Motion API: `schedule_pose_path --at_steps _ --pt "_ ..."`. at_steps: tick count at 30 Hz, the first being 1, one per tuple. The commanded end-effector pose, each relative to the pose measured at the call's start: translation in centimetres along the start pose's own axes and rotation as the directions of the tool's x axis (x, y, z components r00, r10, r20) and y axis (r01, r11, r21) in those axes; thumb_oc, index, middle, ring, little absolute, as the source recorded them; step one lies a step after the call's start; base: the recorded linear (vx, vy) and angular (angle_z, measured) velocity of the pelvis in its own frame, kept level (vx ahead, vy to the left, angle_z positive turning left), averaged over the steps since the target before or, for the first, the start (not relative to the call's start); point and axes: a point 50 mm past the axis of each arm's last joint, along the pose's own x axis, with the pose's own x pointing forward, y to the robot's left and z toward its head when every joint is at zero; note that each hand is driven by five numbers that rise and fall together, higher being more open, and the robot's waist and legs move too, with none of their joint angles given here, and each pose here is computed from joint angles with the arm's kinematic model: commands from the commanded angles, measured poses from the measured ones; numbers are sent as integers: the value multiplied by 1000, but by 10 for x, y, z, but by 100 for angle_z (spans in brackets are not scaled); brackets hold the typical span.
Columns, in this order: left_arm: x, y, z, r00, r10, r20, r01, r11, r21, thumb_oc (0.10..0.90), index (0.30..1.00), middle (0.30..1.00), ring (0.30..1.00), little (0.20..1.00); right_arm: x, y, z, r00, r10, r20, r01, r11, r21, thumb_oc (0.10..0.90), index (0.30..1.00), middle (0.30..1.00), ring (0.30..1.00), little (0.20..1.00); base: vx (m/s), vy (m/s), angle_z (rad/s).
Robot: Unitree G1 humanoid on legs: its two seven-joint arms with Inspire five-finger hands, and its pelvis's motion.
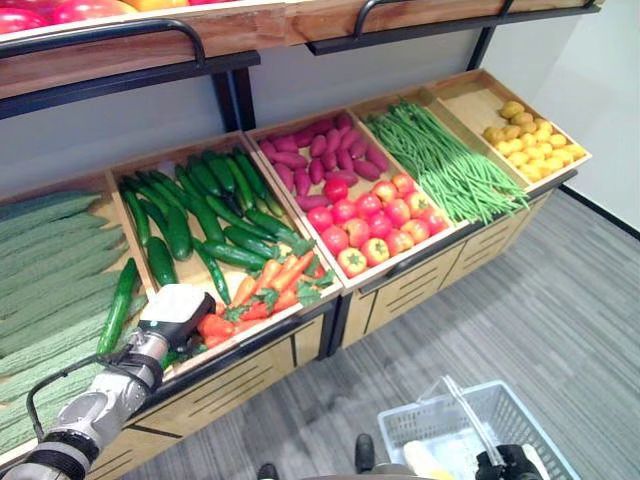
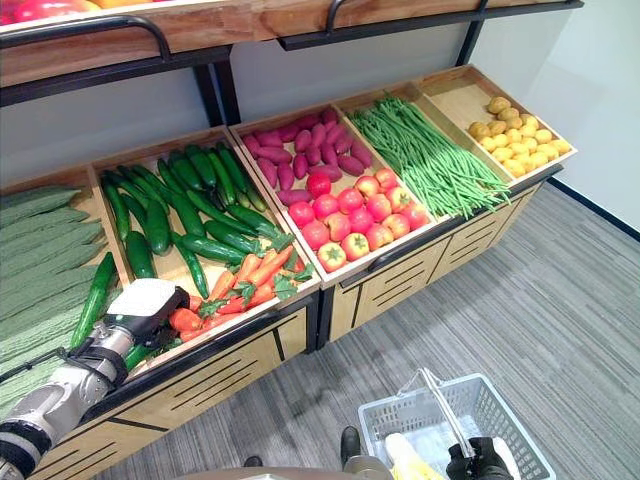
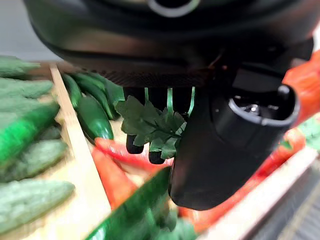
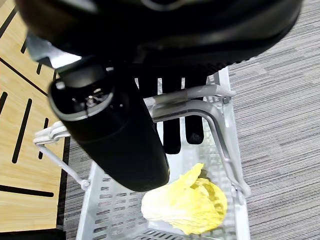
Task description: Get the vegetables into the basket
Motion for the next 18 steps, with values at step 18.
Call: schedule_pose_path --at_steps 18 --pt "2 126 48 669 737 -92 -611 475 -634 400 300 300 300 300 7 -5 41 986 -86 142 82 996 37 400 300 300 300 300 1 -2 1"
